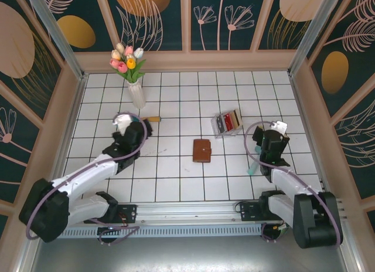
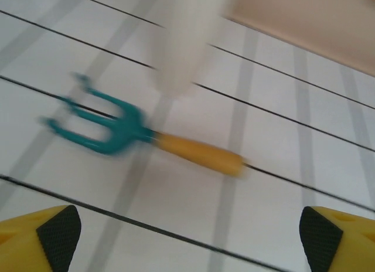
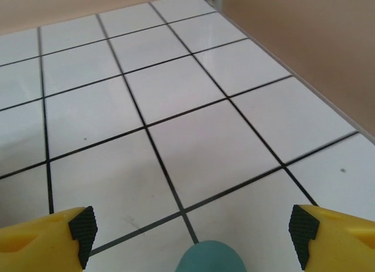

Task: Put the credit cards into the card holder
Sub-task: Reset both arms

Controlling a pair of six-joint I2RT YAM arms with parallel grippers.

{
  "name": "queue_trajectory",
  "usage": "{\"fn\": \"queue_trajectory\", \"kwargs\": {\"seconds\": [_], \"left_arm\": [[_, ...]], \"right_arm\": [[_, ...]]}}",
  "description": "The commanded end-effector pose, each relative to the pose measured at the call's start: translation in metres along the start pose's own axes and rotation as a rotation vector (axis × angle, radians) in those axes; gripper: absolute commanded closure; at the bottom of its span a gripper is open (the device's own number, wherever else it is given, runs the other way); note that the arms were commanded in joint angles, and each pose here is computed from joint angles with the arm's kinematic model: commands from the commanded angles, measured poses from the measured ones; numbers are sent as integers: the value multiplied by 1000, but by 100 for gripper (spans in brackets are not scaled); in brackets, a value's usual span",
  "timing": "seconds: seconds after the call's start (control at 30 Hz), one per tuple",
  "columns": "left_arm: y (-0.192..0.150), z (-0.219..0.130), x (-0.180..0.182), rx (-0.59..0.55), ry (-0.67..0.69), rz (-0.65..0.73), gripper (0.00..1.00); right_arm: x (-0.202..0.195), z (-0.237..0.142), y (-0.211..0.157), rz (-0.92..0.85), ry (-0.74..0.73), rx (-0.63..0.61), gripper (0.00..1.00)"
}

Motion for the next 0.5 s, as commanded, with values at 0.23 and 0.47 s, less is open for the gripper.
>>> {"fn": "queue_trajectory", "kwargs": {"seconds": [0.23,0.47], "left_arm": [[43,16,61,-297,175,131,1],[33,39,70,-391,67,197,2]], "right_arm": [[31,14,36,-62,217,-315,12],[24,31,26,-7,207,-303,12]]}}
Point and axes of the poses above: each hand's point on the last joint's axis, 136 mm out from that joint toward the fingers, its own z axis out along the fingers, its own x axis along the line the jaws close on, y = z × x, the point moved 6 cm from there along -z, back along the fingers, and after that the axes turned 2 degrees about -z, right-handed, at the moved point
